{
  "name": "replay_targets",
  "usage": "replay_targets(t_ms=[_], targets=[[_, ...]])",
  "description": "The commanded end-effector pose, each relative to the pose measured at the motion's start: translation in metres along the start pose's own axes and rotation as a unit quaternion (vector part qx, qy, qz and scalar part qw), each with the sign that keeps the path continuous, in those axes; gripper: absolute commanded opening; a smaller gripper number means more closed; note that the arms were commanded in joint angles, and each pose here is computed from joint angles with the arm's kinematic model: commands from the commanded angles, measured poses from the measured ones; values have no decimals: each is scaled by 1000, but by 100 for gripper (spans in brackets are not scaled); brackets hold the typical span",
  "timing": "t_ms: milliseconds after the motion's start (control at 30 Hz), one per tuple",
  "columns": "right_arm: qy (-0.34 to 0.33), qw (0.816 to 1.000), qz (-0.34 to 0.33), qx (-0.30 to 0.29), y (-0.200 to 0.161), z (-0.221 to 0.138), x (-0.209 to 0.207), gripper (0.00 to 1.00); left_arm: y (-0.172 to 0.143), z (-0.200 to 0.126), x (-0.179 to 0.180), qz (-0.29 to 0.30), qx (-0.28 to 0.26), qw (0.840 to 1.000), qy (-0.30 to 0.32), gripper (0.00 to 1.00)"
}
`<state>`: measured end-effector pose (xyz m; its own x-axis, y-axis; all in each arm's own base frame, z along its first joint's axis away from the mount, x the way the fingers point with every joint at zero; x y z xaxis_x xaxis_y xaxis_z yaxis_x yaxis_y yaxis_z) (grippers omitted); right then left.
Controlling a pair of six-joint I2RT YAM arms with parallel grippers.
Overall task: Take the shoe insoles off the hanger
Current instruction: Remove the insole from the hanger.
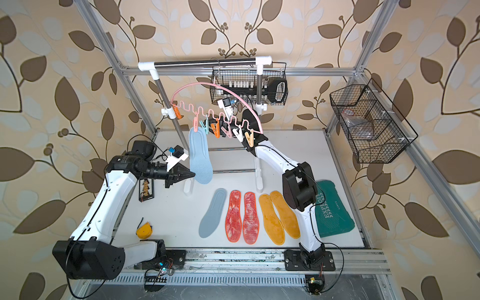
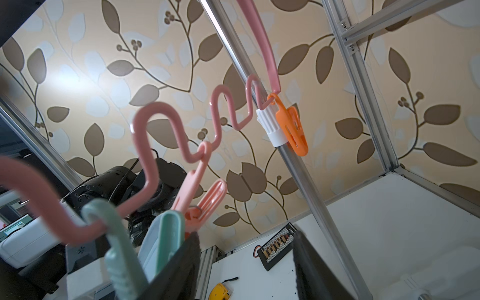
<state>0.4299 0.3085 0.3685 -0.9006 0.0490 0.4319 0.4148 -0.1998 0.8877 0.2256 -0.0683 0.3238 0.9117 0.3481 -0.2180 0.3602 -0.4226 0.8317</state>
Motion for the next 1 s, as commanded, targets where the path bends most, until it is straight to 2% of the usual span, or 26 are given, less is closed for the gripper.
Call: replay_targets(t_ms=[0,500,967], targets=[[29,1000,-11,0,10,0,12,57,-3,-1,5,16,14,1000,15,0],[44,999,0,-5,13,4,14,60,-7,1,16,24,41,998,35,0],[33,999,31,-12,6,13,2,64,1,3,17,34,7,999,1,0]])
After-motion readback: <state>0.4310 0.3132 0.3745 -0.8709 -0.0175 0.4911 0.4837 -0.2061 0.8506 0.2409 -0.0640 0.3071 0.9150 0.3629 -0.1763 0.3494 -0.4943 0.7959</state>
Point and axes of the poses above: each gripper's point midway between its finger pads, its own z axis out along the fingers, its own x axis along the line the jaws close on, y = z × x, the point moved 10 cm from there along -z, back along the fingers, and after that the axes turned 5 degrees about -z, right-handed, at the moved point
